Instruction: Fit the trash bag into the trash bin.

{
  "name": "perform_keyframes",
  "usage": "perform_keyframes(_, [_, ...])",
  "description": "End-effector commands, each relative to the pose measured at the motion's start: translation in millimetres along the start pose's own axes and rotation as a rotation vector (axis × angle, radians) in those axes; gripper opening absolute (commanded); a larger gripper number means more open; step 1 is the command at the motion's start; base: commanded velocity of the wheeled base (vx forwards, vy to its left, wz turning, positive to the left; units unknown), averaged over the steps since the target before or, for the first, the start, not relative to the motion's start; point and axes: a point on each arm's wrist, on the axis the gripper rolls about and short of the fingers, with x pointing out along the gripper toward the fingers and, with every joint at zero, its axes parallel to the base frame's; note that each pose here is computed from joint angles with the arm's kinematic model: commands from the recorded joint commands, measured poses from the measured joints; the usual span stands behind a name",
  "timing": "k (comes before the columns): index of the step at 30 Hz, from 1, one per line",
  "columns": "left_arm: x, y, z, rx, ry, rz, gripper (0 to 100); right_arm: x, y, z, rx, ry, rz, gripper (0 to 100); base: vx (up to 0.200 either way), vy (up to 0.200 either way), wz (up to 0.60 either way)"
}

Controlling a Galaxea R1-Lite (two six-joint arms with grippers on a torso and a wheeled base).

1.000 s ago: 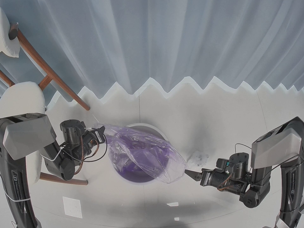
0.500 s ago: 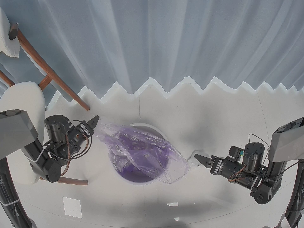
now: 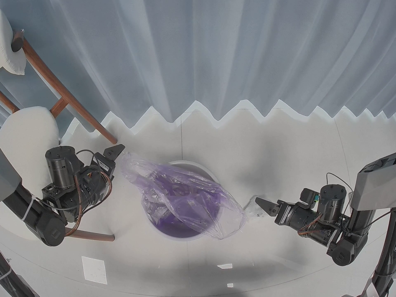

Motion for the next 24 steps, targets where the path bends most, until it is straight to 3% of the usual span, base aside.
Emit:
perform_keyframes(1, [-9.4,-26.4,-0.5,-0.205,0.015,-0.080,100,-0.4,1.4,0.7,0.000,-0.023,-0.010,100,0.000,0.000,0.00])
perform_keyframes(3, [-7.2,-27.6,3.4,-0.244,0.001,-0.088,100,-0.6,1.3,0.5,0.007,-0.022,-0.012,100,0.000,0.000,0.00])
perform_keyframes(4, [-3.2,-33.6,19.3,-0.366,-0.043,-0.130,100,-0.6,1.6,0.2,0.016,-0.022,-0.012,100,0.000,0.000,0.00])
perform_keyframes(5, [-1.5,-37.3,21.9,-0.408,-0.037,-0.148,100,-0.6,1.6,0.3,0.019,-0.023,-0.014,100,0.000,0.000,0.00])
perform_keyframes(8, [-1.4,-43.6,17.4,-0.412,0.040,-0.173,100,-0.8,2.1,-0.4,0.018,-0.021,-0.013,100,0.000,0.000,0.00])
perform_keyframes(9, [-5.1,-46.1,4.1,-0.352,0.164,-0.167,100,-3.1,1.6,-3.0,0.020,-0.012,-0.025,100,0.000,0.000,0.00])
perform_keyframes(11, [-5.6,-46.1,-1.5,-0.302,0.225,-0.150,100,-4.4,2.4,-5.0,0.018,-0.003,-0.025,100,0.000,0.000,0.00])
perform_keyframes(12, [-5.6,-45.2,-9.0,-0.227,0.287,-0.122,100,-6.3,3.2,-7.1,0.017,0.006,-0.026,100,0.000,0.000,0.00])
perform_keyframes(14, [-4.6,-51.8,-19.4,-0.124,0.348,-0.120,100,-8.7,4.3,-9.4,0.015,0.015,-0.028,100,0.000,0.000,0.00])
perform_keyframes(15, [-3.9,-52.2,-19.8,-0.116,0.350,-0.119,100,-9.2,4.7,-9.5,0.014,0.015,-0.028,100,0.000,0.000,0.00])
perform_keyframes(16, [-0.5,-55.6,-24.4,-0.018,0.383,-0.099,100,-11.0,7.5,-10.3,0.011,0.015,-0.026,100,0.000,0.000,0.00])
perform_keyframes(17, [1.3,-57.1,-24.6,0.019,0.395,-0.082,100,-11.0,7.7,-10.5,0.010,0.014,-0.027,100,0.000,0.000,0.00])
perform_keyframes(20, [4.2,-65.4,-23.6,0.072,0.451,-0.016,100,-11.1,8.6,-10.6,0.009,0.014,-0.025,100,0.000,0.000,0.00])
perform_keyframes(21, [5.8,-73.2,-20.5,0.084,0.504,0.046,100,-10.8,10.5,-11.4,0.007,0.016,-0.019,100,0.000,0.000,0.00])
perform_keyframes(24, [5.6,-87.5,-12.2,0.107,0.574,0.132,100,-10.4,12.1,-13.4,0.004,0.022,-0.015,100,0.000,0.000,0.00])
